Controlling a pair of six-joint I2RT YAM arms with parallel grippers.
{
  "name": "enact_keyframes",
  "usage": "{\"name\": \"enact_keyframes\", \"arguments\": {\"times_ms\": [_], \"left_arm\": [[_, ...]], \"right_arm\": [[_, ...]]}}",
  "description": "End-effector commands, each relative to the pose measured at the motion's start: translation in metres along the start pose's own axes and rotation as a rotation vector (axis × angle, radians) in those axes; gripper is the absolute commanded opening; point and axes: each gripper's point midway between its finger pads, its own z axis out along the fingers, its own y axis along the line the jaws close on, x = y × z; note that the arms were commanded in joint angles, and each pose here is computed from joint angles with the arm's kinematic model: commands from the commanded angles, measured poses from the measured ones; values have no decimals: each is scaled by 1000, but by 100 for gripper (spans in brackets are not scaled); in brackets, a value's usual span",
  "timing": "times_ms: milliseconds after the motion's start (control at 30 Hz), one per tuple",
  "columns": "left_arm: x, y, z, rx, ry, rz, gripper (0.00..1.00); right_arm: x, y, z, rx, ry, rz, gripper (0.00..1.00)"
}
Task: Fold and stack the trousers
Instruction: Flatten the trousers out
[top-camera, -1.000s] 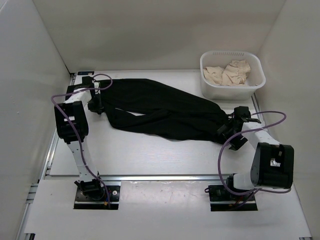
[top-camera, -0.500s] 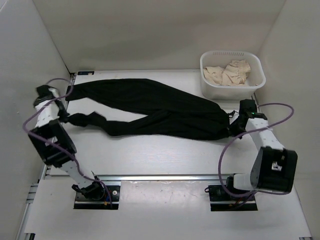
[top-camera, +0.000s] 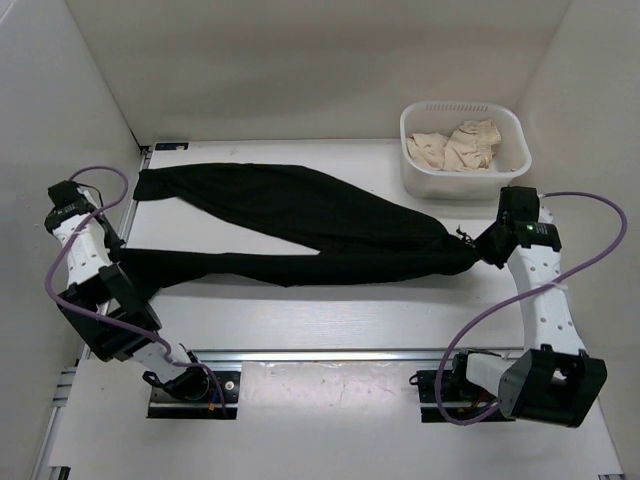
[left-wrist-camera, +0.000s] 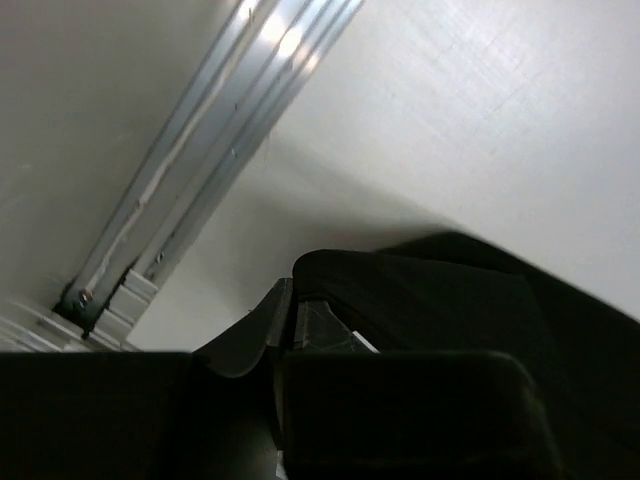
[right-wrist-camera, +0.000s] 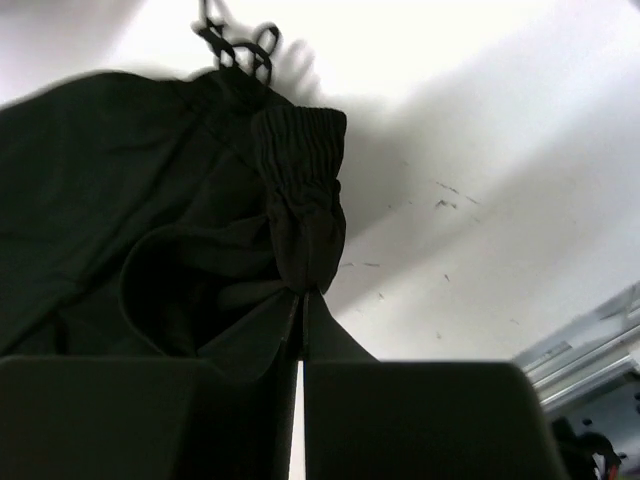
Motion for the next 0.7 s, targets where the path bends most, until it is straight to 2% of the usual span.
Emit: {"name": "enact_keyframes", "arguments": {"times_ms": [0,167,333,400,433,533,567,633,667], "left_arm": [[-7,14,-7,-58,-22,-13,14],[-39,13,-19,-33,-97,-26,14],[-116,1,-59,7,-291,-15,14],[-123,2,-74,8,-331,-18,14],[-114,2,-73,7,-318,-17,14],[-83,10,-76,-20,-288,-25,14],[-52,15,-58,-36,-210,-30,14],[-21,30,-51,-83,-157,-56,14],[8,37,-35,-110,-87,-64,14]], "right_arm": [[-3,-7,2,48,12,-17,0],[-26,5,-1,31,-34,-54,0],[-76,45,-16,-37,-76,-54,0],[-79,43,-20,-31,-78,-47,0],[-78,41,-24,-31,-77,-33,0],[-35,9,-16,37,8,15,0],[0,-12,-7,76,77,20,0],[29,-34,-5,112,115,91,0],[63,-56,5,175,188,99,0]]}}
